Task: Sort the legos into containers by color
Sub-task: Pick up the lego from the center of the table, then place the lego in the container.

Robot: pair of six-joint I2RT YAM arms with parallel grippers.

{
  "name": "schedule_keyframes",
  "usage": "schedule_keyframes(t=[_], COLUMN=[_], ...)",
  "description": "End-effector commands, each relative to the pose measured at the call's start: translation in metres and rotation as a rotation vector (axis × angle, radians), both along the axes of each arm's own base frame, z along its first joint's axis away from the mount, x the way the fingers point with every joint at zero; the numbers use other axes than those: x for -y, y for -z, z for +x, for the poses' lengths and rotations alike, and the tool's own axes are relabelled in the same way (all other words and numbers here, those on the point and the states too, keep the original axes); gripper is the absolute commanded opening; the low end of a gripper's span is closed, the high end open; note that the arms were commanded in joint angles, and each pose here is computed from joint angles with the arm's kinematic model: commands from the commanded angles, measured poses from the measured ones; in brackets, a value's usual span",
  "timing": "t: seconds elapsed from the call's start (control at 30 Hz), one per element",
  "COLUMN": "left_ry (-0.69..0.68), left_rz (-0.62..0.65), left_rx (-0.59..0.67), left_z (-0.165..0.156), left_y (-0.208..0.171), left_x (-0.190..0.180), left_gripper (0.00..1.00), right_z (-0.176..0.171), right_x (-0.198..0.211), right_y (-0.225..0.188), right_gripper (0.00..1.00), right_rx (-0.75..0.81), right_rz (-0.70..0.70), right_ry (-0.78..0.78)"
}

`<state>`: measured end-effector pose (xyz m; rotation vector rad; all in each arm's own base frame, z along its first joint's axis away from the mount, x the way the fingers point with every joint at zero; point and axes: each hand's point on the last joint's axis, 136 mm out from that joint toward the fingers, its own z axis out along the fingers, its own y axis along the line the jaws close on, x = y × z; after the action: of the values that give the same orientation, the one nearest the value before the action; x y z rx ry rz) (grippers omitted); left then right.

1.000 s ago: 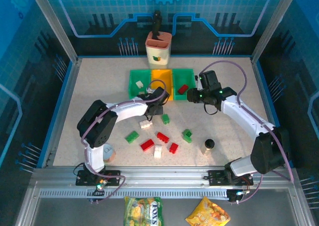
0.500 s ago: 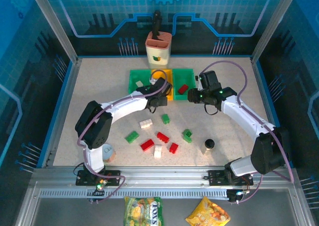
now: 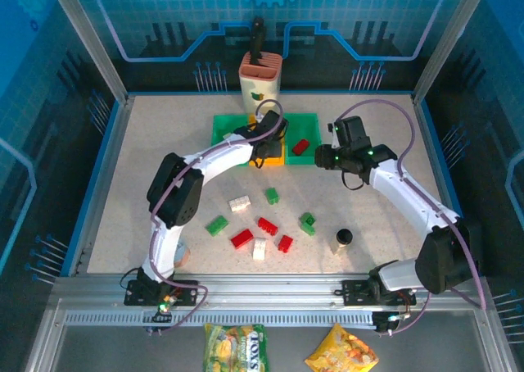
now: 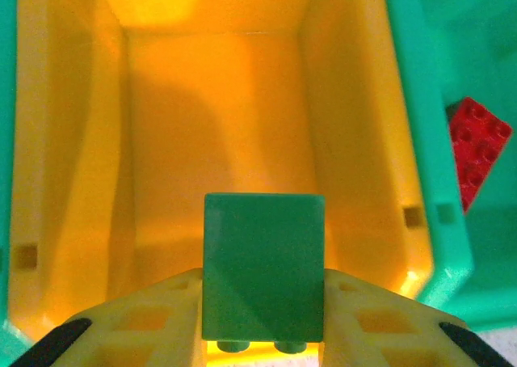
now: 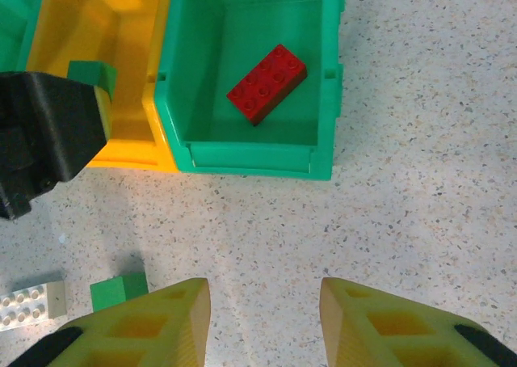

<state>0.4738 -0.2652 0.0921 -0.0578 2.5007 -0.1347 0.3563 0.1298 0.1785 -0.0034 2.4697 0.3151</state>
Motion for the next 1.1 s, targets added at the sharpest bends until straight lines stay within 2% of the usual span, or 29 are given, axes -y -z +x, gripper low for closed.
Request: schedule_keyframes(t=[0.0,0.23,0.63,0.9,1.07], left_ry=[0.000,0.001,0.015,0.051,0.069], left_rz=[0.020,0.009,-0.018,-0.051,-0.066], left_rx=[0.001,0.002,0.034,0.032,-0.012], left_z=[0.015,0.030,0.024,0.002,-0.023], left_y=[0.004,0.007,-0.022,-0.047,-0.055], left_x=[-0.006,-0.007,-0.010,-0.020,-0.042], left_gripper=[0.34,0.37,0.43,0.43,0.44], right_z=[-0.006,-0.008,-0.009,-0.012,-0.019], right_x=[0.012,0.018,0.015,0.002,-0.013], right_y=[0.000,0.000,-0.001,0.007,0.012], right_gripper=[0.41,0.41,0.41,0.41,0.41], right_rx=[-0.008,-0.005,-0.009,-0.043,-0.078], right_rz=[-0.023,-0.021,-0.002,0.016,0.002], right_ry=[0.011,0.025,0.016,-0.016,-0.068])
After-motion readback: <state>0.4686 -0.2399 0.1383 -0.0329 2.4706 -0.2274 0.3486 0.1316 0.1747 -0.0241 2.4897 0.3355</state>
